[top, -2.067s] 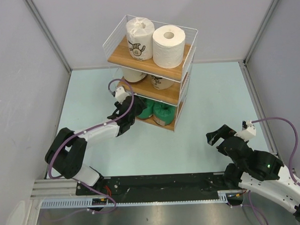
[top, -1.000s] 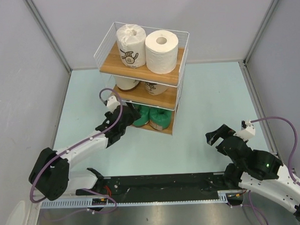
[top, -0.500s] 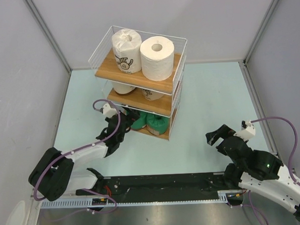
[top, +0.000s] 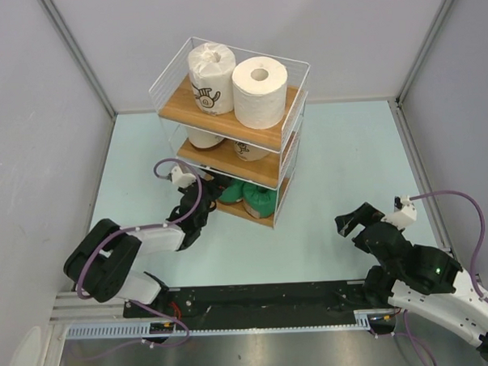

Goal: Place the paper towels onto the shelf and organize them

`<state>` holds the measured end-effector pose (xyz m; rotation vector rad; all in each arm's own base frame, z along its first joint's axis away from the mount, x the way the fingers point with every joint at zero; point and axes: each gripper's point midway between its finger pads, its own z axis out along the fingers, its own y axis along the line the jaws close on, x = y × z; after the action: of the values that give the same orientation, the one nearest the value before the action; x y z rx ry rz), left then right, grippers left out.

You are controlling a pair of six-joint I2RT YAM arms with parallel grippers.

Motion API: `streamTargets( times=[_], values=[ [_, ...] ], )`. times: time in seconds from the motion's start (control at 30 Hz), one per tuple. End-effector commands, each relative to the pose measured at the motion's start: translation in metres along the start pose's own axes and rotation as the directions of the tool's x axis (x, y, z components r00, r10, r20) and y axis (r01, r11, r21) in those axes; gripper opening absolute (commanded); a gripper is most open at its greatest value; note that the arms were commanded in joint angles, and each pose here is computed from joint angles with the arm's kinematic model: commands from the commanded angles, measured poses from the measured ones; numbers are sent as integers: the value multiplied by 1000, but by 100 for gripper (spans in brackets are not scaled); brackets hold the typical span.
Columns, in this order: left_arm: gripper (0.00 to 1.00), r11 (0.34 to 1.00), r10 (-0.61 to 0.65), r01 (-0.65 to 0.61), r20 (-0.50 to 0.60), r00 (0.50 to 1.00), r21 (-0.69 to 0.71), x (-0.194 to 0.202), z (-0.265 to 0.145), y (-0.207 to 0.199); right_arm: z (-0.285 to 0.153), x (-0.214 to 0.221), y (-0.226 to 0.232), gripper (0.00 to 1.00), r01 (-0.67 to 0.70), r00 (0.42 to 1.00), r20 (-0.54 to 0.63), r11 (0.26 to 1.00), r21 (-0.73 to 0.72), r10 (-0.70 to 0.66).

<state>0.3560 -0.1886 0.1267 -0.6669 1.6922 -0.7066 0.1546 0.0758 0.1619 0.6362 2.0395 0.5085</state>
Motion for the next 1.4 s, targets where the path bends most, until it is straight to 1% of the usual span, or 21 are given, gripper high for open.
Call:
streamTargets(
  times=[0.0,0.23,0.53,0.73,1.1,1.37],
  values=[
    [100,995,-36,47,-114,993,90,24,1,-22,-7,-14,10,99,-48,998,34,998,-39,49],
    [100,998,-16,24,-122,992,65,25,-1,-15,-7,-13,9,99,-43,998,33,999,-34,44],
    [100,1000,-27,25,-179,983,-10,49,-1,14,-7,-13,10,99,-44,998,31,998,-39,46],
    [100,998,-51,55,-198,979,13,58,-4,17,-7,-13,10,99,-44,998,33,998,-38,46],
    [100,996,-52,61,-142,988,59,32,-21,6,-6,-12,9,99,-38,999,31,999,-31,39],
    [100,987,-52,63,-81,995,146,0,-36,-21,-5,-10,10,99,-28,999,24,999,-26,28]
  ],
)
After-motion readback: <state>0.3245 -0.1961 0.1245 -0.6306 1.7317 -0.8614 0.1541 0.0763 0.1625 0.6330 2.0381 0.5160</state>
